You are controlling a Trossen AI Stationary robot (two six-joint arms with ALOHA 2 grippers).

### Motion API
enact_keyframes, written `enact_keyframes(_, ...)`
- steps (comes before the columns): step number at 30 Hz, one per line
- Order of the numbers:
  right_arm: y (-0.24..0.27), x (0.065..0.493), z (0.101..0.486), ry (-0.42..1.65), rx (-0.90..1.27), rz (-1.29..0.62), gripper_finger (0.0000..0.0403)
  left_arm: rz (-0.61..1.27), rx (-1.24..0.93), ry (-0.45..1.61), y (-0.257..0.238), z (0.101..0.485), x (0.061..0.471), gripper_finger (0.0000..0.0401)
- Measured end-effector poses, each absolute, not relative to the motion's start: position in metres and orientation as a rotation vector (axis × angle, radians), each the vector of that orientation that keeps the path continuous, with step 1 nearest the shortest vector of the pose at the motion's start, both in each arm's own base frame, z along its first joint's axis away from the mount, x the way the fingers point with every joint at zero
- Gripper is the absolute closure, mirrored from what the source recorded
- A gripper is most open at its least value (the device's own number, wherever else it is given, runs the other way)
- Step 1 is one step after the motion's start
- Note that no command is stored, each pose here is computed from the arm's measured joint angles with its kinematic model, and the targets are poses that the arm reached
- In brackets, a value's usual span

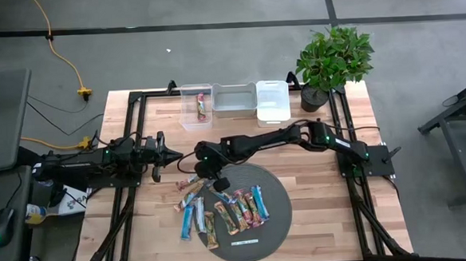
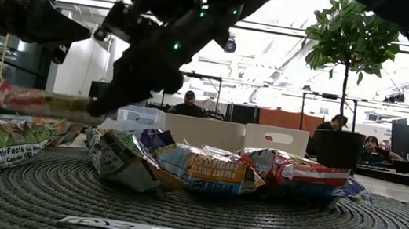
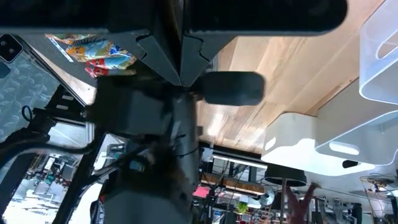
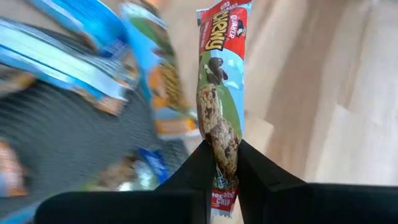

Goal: Pick and place Granola Bars by type
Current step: Put the red granola bar into the transparent bin

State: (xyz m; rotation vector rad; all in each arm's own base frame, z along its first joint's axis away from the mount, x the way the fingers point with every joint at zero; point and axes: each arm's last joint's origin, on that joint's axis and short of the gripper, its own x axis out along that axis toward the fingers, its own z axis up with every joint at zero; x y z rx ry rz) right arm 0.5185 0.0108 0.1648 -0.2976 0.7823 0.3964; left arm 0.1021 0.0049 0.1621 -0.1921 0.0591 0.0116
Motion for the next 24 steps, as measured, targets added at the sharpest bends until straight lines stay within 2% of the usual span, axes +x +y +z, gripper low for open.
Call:
enact_keyframes(6, 0.028, 0.507, 0.201, 0.738, -0.276, 0.496, 0.037, 0.012, -0.192, 0.059, 0.005, 0.162, 0.102, 0.0401)
enact_keyframes(13, 0.049, 0.49, 0.265, 0.588, -0.257, 0.519, 0.0368, 0.012, -0.192, 0.059, 0.005, 0.162, 0.102, 0.0401)
enact_keyframes(20, 0.056, 0.481, 0.319, 0.385, -0.136, 0.434, 0.0372, 0.012, -0.192, 0.059, 0.005, 0.162, 0.102, 0.0401)
enact_keyframes(24, 0.055, 0.486, 0.335, 0.248, -0.013, 0.389, 0.0368, 0.011, -0.192, 0.059, 0.005, 0.162, 0.102, 0.0401)
